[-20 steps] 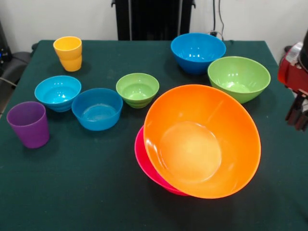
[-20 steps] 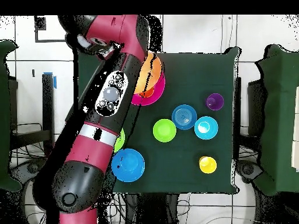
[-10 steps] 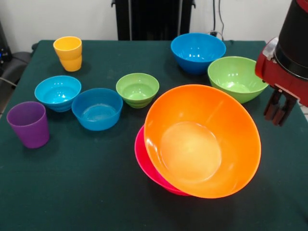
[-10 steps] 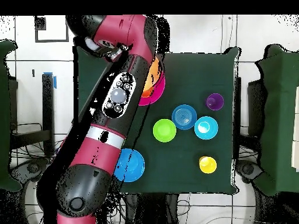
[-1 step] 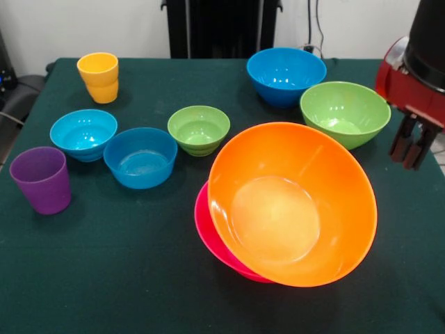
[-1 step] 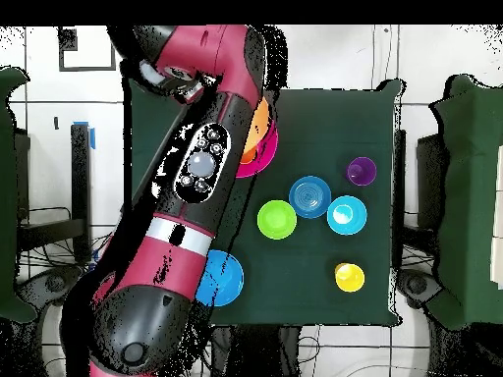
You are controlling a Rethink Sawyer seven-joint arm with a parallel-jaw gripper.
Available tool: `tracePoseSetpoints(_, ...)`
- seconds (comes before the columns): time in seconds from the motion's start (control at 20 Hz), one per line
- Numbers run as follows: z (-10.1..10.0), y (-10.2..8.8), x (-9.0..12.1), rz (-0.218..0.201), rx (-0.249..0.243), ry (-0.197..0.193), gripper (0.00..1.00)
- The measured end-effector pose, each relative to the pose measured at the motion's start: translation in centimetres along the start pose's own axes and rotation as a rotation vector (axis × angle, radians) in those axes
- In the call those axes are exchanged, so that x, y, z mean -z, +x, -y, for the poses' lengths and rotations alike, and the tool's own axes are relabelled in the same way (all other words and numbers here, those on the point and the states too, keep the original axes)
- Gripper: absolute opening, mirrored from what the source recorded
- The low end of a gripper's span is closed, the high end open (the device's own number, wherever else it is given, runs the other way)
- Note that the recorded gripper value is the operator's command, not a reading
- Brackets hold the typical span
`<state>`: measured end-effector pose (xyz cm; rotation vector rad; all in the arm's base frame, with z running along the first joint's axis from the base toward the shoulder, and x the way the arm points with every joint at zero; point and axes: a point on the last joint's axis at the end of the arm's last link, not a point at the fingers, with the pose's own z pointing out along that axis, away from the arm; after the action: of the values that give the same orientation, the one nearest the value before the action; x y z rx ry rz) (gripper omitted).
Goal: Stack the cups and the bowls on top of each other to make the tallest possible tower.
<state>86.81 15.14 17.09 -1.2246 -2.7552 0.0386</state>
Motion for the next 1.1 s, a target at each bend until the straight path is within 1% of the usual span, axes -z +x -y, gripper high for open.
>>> tracePoseSetpoints(0.1,-0.2,0.6,0.3,-0.005,0.000,-0.009,0.00)
tracePoseSetpoints(0.15,-0.3,1.2,0.4,-0.011,-0.004,-0.019,0.00)
tracePoseSetpoints(0.2,-0.4,2.0,0.5,-0.014,-0.010,-0.031,0.00)
tracePoseSetpoints(0.3,-0.7,4.1,-0.1,-0.009,-0.031,-0.069,0.00)
tracePoseSetpoints(0.5,-0.7,6.3,-1.4,0.023,-0.063,-0.108,0.00)
tracePoseSetpoints(0.6,-0.4,7.4,-2.2,0.052,-0.088,-0.131,0.00)
tracePoseSetpoints(0.7,0.5,8.2,-3.1,0.081,-0.123,-0.155,0.00)
tracePoseSetpoints(0.75,1.1,8.3,-3.6,0.093,-0.146,-0.168,0.00)
tracePoseSetpoints(0.85,1.8,8.3,-3.9,0.101,-0.167,-0.178,0.00)
tracePoseSetpoints(0.9,2.7,8.0,-4.2,0.106,-0.194,-0.187,0.00)
tracePoseSetpoints(1.1,5.4,6.7,-5.0,0.114,-0.270,-0.206,0.00)
